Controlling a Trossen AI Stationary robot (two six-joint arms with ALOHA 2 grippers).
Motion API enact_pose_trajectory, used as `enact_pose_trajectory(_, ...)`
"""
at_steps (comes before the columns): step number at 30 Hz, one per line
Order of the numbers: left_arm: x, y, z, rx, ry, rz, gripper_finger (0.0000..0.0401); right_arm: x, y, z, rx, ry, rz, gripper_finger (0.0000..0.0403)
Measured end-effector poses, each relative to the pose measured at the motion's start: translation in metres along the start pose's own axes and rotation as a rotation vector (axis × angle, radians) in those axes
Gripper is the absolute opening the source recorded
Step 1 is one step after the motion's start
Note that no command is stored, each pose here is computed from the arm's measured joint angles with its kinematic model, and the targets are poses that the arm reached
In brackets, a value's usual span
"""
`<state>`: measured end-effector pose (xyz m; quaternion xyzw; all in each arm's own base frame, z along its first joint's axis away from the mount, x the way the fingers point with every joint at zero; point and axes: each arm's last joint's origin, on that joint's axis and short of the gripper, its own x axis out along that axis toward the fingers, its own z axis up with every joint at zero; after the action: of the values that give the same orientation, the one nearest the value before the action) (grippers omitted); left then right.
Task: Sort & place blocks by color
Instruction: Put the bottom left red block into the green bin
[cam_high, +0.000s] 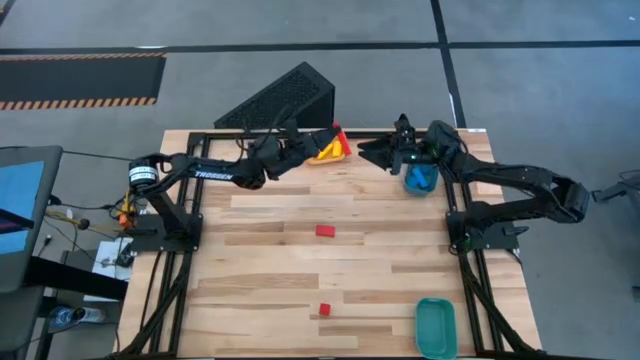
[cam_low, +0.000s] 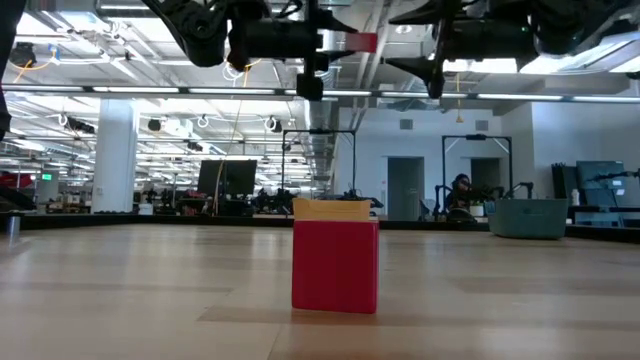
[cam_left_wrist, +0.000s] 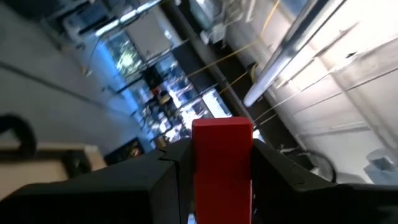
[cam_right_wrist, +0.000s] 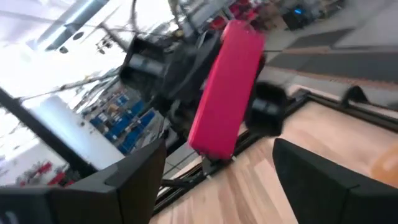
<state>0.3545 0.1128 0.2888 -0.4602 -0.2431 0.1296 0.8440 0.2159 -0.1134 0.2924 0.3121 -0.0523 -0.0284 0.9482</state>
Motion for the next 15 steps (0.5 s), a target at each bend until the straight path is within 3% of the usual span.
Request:
enact_pose_trajectory(7, -0.002, 0.002, -0.011, 0.028, 0.065, 0.045, 0.0099, 0.005, -0.019, -0.002, 0.277, 0.102, -0.02, 0.0345)
enact_pose_trajectory(15, -0.005, 0.004, -0.024, 0.088, 0.151, 0.097, 0.0099, 0.027, -0.022, -0.018, 0.3, 0.156, 0.081, 0.0333)
